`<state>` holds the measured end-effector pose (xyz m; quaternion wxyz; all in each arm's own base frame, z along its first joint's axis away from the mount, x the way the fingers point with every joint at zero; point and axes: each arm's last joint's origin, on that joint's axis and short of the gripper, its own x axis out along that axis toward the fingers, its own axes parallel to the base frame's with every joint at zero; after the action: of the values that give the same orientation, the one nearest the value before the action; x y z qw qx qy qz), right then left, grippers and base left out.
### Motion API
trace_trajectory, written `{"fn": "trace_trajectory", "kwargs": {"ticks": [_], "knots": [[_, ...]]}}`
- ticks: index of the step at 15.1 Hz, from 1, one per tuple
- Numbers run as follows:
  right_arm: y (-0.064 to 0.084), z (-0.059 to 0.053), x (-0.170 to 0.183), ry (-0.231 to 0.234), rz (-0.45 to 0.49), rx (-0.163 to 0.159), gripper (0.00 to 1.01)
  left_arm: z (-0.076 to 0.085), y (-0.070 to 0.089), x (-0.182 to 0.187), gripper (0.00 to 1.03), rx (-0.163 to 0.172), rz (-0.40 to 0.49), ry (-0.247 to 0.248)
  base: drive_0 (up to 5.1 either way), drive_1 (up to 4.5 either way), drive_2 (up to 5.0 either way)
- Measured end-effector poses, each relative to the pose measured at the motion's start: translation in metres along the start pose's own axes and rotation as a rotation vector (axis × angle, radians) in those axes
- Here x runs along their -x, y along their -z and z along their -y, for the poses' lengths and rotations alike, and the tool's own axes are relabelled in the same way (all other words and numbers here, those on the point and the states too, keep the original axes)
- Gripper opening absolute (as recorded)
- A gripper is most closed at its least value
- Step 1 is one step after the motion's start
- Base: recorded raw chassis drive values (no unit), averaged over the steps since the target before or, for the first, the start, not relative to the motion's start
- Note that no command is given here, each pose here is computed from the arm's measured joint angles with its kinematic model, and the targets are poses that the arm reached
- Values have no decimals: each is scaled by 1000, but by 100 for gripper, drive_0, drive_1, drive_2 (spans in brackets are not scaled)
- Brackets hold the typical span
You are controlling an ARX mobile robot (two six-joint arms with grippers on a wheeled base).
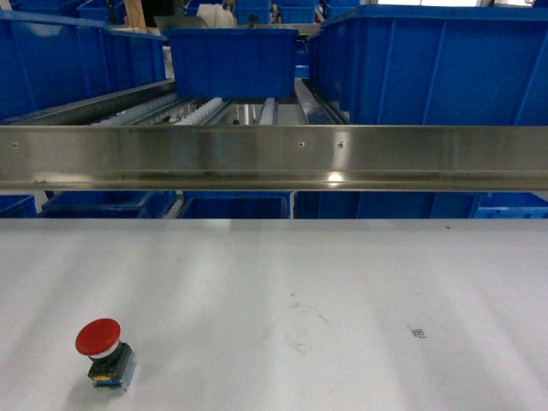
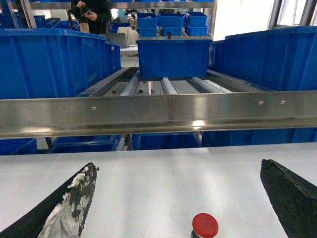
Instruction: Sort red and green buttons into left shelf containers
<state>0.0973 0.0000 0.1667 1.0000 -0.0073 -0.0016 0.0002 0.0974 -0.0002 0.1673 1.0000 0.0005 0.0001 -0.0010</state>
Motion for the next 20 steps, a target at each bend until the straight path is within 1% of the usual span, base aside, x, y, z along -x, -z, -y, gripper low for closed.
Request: {"fn": "trace_trajectory", "kwargs": {"ticks": [2,3,4,5,6,7,8,9,10,11,15,20], "knots": [[0,0,0,0,1,0,98,0,0,0,98,0,1,0,0,0,0],[-4,-1,-2,13,28,-6,98,-2,-4,-2,98,1,40,20,0,0,0],[-5,-5,-7,12,32,-17,98,-7,-7,-6,98,1,49,11,0,0,0],[-4,-12,-16,0,0,-13,98,-17,-4,-15,98,7,3,-9,0,0,0],[-11,-15,-41,48,-4,-1,98,-31,-10,-37,98,3,-7,39,0,0,0],[-18,1,-96,178,-12,40,98,-33,-21,-86,98,33,-69,163,0,0,0],[10,36,-145,298,-153,83,98,-23,-22,-113,98,82,-99,242,0,0,0],[36,58,-164,332,-302,120,98,-20,-10,-129,98,117,-167,265,0,0,0],[39,57,-162,310,-332,125,98,-21,-9,-130,98,120,-177,260,0,0,0],[39,57,-162,305,-331,128,98,-21,-8,-130,98,120,-178,260,0,0,0],[35,56,-162,304,-312,133,98,-21,-10,-130,98,118,-170,260,0,0,0],[35,56,-162,304,-314,133,98,-21,-9,-130,98,118,-171,260,0,0,0]]}}
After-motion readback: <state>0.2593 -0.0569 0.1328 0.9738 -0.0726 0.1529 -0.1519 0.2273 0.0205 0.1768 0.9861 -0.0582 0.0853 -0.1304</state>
